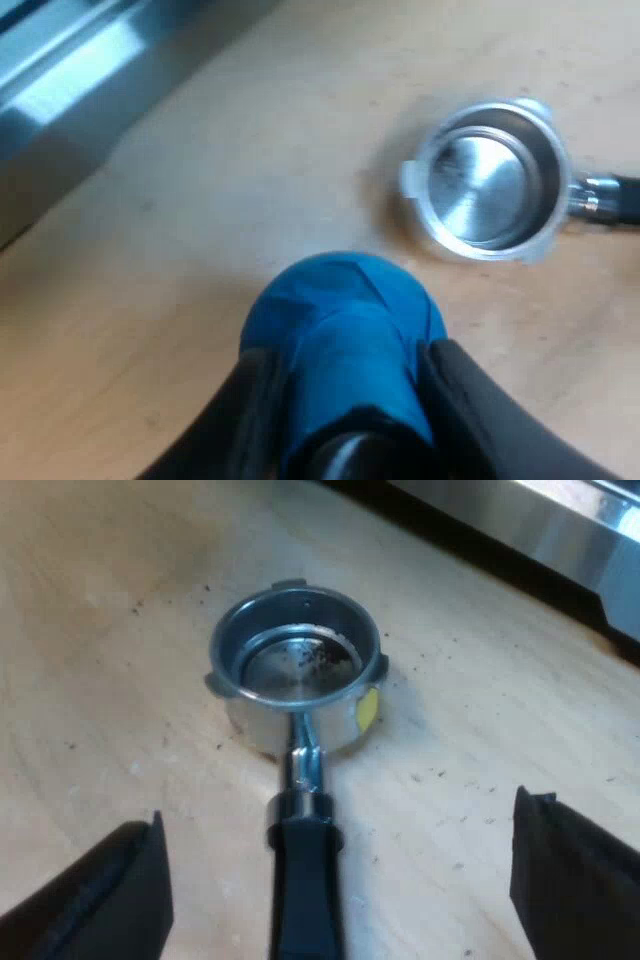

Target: Grind coffee beans and then tamp

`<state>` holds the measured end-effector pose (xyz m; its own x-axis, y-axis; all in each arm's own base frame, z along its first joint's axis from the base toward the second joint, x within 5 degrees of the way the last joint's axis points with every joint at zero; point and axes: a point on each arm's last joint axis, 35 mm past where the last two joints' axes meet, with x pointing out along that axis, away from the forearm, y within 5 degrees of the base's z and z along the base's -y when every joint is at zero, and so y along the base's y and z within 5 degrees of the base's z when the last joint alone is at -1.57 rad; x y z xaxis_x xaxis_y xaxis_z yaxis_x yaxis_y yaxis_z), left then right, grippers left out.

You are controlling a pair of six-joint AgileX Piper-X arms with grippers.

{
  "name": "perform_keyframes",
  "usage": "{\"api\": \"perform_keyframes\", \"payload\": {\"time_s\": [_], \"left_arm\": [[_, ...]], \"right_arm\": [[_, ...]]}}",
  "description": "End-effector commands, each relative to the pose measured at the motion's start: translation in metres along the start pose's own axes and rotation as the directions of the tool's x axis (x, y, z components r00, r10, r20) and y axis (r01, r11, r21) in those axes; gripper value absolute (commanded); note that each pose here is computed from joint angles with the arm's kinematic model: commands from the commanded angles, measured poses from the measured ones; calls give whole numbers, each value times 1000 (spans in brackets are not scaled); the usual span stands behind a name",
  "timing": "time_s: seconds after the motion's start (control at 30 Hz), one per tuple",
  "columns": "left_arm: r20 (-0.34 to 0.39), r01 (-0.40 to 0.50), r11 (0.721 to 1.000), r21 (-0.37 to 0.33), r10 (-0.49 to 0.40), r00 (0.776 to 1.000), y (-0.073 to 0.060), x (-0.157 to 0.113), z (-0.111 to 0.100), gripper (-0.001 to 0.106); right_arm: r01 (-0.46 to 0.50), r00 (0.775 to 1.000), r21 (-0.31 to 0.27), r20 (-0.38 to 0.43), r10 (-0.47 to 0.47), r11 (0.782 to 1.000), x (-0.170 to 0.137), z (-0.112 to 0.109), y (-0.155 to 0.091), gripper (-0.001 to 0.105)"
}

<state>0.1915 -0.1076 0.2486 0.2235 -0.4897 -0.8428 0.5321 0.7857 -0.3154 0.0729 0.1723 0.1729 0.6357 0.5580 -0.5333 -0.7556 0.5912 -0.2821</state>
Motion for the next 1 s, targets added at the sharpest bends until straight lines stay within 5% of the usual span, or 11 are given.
{"api": "perform_keyframes", "payload": {"time_s": [0.03,0.4,0.7,1.0], "left_arm": [[17,33,999,22,-33,999,-14,1,3,0],[89,52,991,125,-63,994,-62,16,11,0],[42,42,990,131,-48,998,-68,35,28,0],[-39,27,993,115,-23,999,-62,62,28,0]], "right_arm": [[-28,999,4,20,27,1000,-1,0,1,71],[-65,998,2,18,64,998,-1,-1,2,71],[-66,998,70,18,64,995,-1,-1,2,71],[-66,998,70,18,64,995,-1,-1,2,71]]}}
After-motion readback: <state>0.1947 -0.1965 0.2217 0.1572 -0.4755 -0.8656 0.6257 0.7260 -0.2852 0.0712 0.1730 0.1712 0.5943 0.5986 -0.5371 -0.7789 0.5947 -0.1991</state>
